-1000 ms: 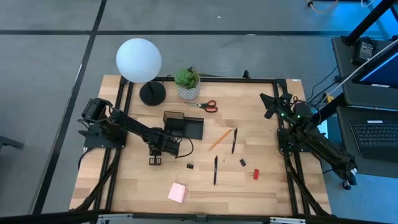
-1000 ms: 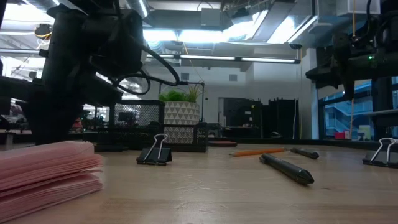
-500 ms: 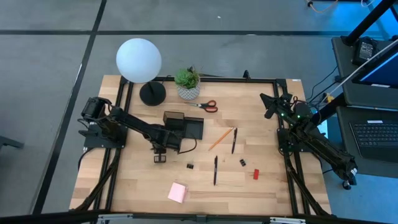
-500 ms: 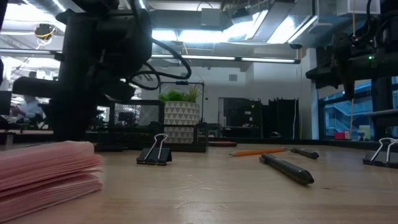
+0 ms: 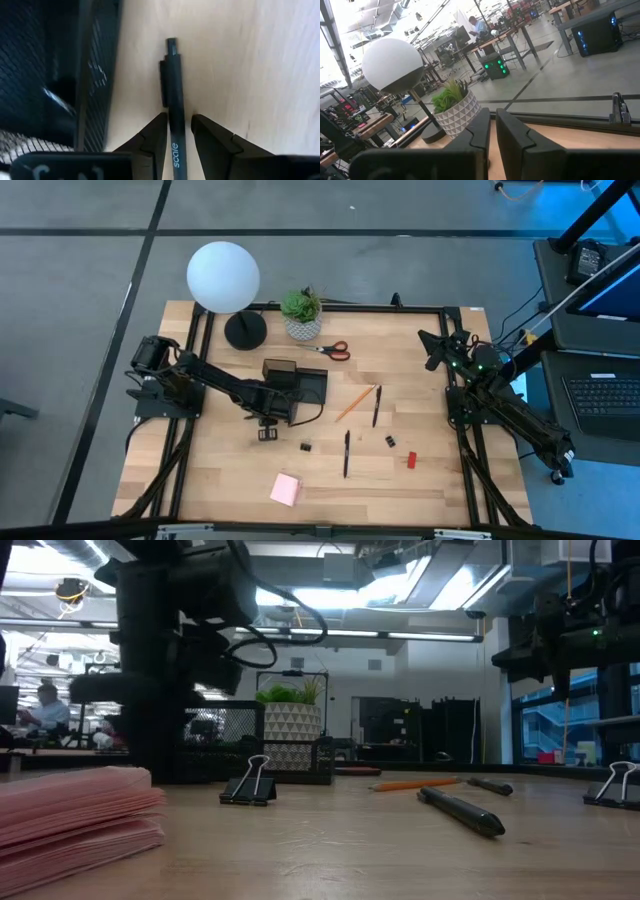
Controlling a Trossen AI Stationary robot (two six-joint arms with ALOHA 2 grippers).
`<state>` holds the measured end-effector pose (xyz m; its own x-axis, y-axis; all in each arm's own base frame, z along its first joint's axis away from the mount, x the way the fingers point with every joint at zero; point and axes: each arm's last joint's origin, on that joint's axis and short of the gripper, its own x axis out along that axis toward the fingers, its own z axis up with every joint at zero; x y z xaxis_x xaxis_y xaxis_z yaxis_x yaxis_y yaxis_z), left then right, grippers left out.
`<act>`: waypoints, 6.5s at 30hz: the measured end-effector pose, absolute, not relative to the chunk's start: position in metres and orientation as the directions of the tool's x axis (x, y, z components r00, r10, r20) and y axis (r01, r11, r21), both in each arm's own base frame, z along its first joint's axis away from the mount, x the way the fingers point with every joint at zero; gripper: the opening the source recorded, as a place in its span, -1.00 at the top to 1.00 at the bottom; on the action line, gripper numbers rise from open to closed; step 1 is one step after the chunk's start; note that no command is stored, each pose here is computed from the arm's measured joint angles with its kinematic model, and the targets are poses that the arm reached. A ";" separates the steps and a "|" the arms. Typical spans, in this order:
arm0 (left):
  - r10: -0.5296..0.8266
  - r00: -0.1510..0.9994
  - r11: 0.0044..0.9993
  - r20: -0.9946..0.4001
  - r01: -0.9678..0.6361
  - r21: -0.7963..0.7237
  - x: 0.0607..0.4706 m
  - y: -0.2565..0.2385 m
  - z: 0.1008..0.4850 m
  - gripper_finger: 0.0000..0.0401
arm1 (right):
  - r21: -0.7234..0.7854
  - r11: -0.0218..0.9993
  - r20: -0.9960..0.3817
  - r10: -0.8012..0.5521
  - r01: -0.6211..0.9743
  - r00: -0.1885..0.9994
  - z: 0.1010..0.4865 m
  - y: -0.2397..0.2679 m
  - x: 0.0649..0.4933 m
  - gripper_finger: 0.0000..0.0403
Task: Pick and place office supplies into organizer
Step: Put the black pen into the black desk organizer, then put the black binder clip into the black desk organizer
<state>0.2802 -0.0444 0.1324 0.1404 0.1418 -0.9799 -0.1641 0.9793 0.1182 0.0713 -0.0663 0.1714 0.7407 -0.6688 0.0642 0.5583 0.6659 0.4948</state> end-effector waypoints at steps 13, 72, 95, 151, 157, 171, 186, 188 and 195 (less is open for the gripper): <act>0.155 0.195 0.974 -0.968 -0.193 0.117 0.286 -0.044 0.132 0.54 | 0.495 0.666 0.064 -0.669 0.558 0.741 0.171 -0.066 0.071 0.83; 0.292 0.813 0.945 -0.503 -0.164 0.284 0.248 -0.030 0.278 0.87 | 0.495 0.666 0.065 -0.669 0.558 0.740 0.172 -0.066 0.071 0.83; 0.331 0.845 0.943 -0.419 -0.299 0.142 0.242 0.053 0.223 0.87 | 0.496 0.656 0.035 -0.670 0.569 0.742 0.169 -0.066 0.071 0.83; -0.104 0.974 0.986 -0.200 0.127 0.107 0.235 0.004 0.239 0.48 | 0.492 0.655 0.027 -0.670 0.574 0.742 0.168 -0.066 0.071 0.83; -0.248 0.929 0.968 -0.274 0.248 -0.038 0.244 -0.034 0.223 0.48 | 0.492 0.655 0.027 -0.670 0.574 0.742 0.168 -0.066 0.071 0.83; -0.201 0.840 0.952 -0.503 0.045 -0.303 0.277 -0.069 0.134 0.47 | 0.517 0.644 0.027 -0.670 0.563 0.742 0.168 -0.066 0.071 0.83; -0.278 0.814 0.905 -0.510 0.044 -0.422 0.286 -0.073 0.105 0.42 | 0.512 0.647 0.027 -0.670 0.565 0.742 0.168 -0.066 0.071 0.83; -0.281 0.808 0.905 -0.518 0.044 -0.423 0.288 -0.074 0.102 0.42 | 0.512 0.647 0.027 -0.670 0.565 0.742 0.168 -0.066 0.071 0.83; -0.308 0.800 0.904 -0.514 0.079 -0.420 0.290 -0.076 0.102 0.42 | 0.499 0.652 0.026 -0.670 0.571 0.742 0.168 -0.066 0.071 0.83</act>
<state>0.2898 -0.0763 0.1020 0.8003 -0.3084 -0.5143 0.0785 0.9041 -0.4199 0.0714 -0.0664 0.1677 0.7420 -0.6699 0.0261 0.5708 0.6518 0.4993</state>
